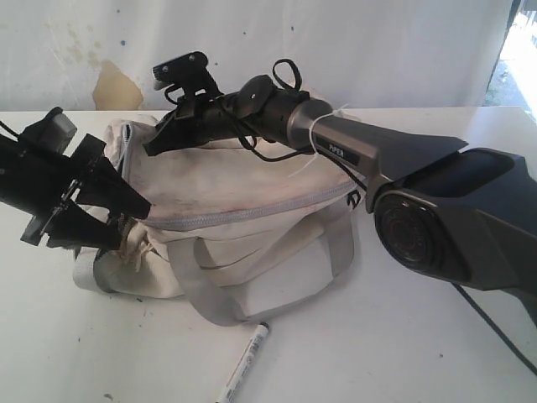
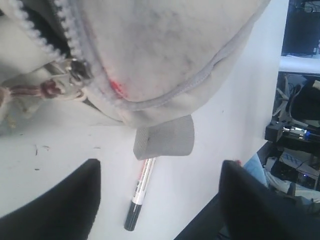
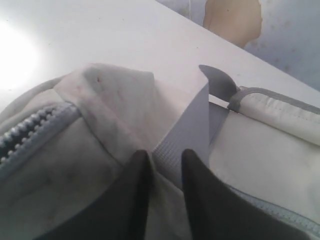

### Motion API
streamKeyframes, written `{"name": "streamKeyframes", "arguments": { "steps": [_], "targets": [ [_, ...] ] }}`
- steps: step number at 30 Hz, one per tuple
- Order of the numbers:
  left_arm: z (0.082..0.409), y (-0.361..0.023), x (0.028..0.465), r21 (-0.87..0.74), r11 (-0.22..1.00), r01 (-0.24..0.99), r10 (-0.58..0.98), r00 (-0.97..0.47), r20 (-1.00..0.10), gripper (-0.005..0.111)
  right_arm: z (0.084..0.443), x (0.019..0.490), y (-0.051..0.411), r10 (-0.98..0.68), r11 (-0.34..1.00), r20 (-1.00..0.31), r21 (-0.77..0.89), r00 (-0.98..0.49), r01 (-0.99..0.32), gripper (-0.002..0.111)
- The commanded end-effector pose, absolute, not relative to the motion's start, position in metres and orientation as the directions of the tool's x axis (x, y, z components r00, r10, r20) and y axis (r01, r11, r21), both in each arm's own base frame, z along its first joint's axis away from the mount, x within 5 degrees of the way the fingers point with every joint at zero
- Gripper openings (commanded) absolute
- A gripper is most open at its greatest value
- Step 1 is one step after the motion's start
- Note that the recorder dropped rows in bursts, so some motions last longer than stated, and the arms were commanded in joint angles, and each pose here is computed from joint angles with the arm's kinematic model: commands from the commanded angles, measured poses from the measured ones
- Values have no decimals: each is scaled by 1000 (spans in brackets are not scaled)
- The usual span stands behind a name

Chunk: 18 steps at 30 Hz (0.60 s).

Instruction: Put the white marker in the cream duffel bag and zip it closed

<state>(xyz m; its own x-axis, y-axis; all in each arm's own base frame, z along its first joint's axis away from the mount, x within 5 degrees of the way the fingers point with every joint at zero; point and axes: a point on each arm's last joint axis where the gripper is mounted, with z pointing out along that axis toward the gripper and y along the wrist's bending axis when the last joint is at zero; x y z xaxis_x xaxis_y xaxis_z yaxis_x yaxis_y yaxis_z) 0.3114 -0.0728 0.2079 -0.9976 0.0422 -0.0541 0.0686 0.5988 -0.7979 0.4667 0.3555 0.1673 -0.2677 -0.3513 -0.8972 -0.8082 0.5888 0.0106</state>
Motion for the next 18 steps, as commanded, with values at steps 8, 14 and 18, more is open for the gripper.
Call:
{"name": "streamKeyframes", "arguments": {
  "steps": [8,14,18],
  "targets": [
    [232,-48,330,-758,637,140,17,-986,-167,75,209,453,350,-419,484,-877,4,-235,-875,57],
    [230,-26,338,-720,691,56,-94,-981,-167,69,220,449,334,-494,553,-786,45,-372,-832,57],
    [228,-21,345,-698,716,25,-166,-964,-206,54,230,445,319,-531,593,-716,69,-453,-802,57]
  ]
}}
